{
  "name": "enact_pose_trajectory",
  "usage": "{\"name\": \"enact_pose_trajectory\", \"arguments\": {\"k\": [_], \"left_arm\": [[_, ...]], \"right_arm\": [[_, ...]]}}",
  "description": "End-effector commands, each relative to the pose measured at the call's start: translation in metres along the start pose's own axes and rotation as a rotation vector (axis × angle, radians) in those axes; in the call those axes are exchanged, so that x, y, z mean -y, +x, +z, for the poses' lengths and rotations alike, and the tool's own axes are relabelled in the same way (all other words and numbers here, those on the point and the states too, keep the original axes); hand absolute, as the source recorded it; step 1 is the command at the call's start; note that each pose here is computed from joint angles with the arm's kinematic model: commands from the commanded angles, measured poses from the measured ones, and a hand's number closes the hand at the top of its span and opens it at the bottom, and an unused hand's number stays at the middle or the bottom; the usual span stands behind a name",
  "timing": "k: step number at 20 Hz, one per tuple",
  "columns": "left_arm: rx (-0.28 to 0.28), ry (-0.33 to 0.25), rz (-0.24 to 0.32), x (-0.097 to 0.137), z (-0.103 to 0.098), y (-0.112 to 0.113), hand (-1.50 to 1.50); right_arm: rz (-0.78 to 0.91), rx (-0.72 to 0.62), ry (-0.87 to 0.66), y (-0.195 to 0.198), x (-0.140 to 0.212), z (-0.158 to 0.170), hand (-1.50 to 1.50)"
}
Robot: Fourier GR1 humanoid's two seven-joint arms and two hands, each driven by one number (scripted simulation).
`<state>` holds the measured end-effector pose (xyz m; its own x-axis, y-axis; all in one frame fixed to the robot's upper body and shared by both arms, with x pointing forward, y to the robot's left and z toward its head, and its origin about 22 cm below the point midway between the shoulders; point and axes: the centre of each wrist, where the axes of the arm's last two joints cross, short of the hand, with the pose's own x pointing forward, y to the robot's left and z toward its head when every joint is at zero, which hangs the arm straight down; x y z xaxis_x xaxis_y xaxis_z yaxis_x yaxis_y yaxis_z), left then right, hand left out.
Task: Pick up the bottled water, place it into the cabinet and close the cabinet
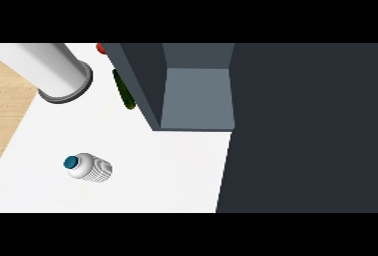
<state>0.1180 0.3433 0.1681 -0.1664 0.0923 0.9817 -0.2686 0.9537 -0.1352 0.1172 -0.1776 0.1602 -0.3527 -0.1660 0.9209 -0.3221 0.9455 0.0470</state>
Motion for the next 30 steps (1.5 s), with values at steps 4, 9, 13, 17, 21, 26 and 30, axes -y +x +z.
{"name": "enact_pose_trajectory", "arguments": {"k": [4,9,13,17,21,26,30], "left_arm": [[0.052,-0.072,0.054,0.0,0.01,0.014,-1.5],[0.042,-0.081,0.025,-0.007,0.004,0.012,-1.5],[0.01,-0.091,0.015,-0.012,0.001,0.005,-1.5],[0.009,-0.081,-0.011,-0.018,-0.005,-0.005,-1.5],[-0.011,-0.092,-0.014,-0.009,-0.01,-0.025,-1.5],[-0.013,-0.072,-0.045,-0.002,-0.025,-0.056,-1.5],[-0.039,-0.048,-0.052,-0.003,-0.023,-0.089,-1.5]], "right_arm": [[0.067,0.032,-0.011,0.017,-0.01,0.015,-1.5],[0.054,0.049,-0.038,0.023,-0.015,0.012,-1.5],[0.083,0.042,-0.041,0.016,-0.004,0.01,-1.5],[0.074,0.035,-0.015,0.026,-0.02,0.02,-1.5],[0.102,0.049,-0.029,0.02,-0.011,0.006,-1.5],[0.084,0.046,-0.023,0.035,-0.016,0.013,-1.5],[0.098,0.038,-0.001,0.017,-0.014,0.011,-1.5]]}}
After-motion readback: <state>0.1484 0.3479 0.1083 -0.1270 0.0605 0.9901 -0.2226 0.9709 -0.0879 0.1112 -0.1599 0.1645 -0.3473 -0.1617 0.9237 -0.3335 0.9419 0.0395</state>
